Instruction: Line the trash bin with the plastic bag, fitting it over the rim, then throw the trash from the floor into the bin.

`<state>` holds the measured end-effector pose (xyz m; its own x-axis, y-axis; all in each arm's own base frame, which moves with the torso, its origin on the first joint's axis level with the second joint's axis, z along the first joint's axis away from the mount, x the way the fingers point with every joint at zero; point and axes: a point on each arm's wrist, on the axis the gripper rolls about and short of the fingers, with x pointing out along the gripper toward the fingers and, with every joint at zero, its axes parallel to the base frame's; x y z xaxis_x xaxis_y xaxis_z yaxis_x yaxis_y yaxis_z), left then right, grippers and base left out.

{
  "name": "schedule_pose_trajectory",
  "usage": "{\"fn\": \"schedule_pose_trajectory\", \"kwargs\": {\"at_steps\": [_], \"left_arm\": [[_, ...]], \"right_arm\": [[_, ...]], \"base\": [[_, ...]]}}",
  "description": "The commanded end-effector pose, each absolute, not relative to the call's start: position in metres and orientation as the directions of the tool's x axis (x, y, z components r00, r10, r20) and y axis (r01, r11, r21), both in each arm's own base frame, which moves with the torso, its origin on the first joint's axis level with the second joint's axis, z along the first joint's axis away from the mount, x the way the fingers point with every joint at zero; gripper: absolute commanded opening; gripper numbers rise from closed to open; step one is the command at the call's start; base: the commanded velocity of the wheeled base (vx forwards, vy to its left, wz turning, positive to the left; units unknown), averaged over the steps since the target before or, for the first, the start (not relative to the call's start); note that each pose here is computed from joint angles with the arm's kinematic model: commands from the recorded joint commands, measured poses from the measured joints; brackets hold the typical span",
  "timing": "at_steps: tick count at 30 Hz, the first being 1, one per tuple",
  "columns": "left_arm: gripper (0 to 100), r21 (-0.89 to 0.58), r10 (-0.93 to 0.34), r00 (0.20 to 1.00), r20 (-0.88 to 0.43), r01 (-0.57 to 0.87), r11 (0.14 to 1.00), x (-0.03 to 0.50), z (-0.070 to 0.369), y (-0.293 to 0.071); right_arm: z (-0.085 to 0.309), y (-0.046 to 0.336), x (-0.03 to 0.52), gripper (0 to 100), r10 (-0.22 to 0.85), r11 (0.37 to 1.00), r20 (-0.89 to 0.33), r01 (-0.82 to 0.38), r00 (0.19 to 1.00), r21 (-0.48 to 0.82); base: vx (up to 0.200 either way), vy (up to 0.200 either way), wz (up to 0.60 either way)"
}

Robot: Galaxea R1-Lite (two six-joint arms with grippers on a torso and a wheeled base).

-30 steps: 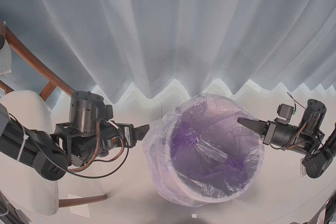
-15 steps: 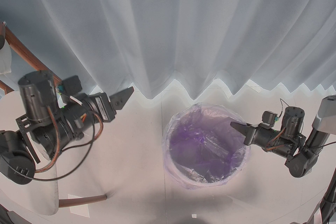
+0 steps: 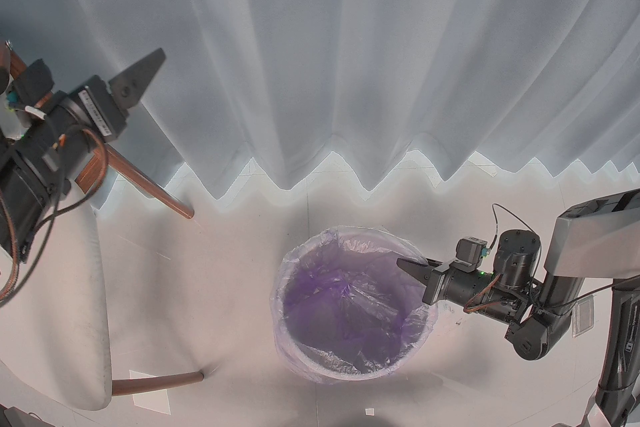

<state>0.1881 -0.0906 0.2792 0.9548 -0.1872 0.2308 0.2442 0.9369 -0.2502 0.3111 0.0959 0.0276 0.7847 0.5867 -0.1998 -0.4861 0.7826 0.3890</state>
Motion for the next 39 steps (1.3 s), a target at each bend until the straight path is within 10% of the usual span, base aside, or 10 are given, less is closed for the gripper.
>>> {"fn": "schedule_pose_trajectory", "kwargs": {"at_steps": [1, 22, 39], "left_arm": [[100, -0.263, -0.097, 0.949, 0.301, 0.181, 0.948, 0.166, 0.292, -0.064], [100, -0.200, -0.152, 0.931, 0.331, 0.227, 0.953, 0.122, 0.276, -0.045], [100, -0.148, -0.631, 0.770, 0.093, 0.637, 0.756, 0.081, 0.232, -0.089]], "right_arm": [[0.004, 0.097, 0.312, 0, 0.582, 0.792, -0.253, -0.470, 0.773, 0.390], [-0.005, 0.111, 0.323, 0, 0.605, 0.778, -0.238, -0.500, 0.760, 0.380], [-0.012, 0.113, 0.341, 0, 0.599, 0.785, -0.209, -0.515, 0.773, 0.345]], "base": [[0.000, 0.000, 0.00], [0.000, 0.000, 0.00], [0.000, 0.000, 0.00]]}}
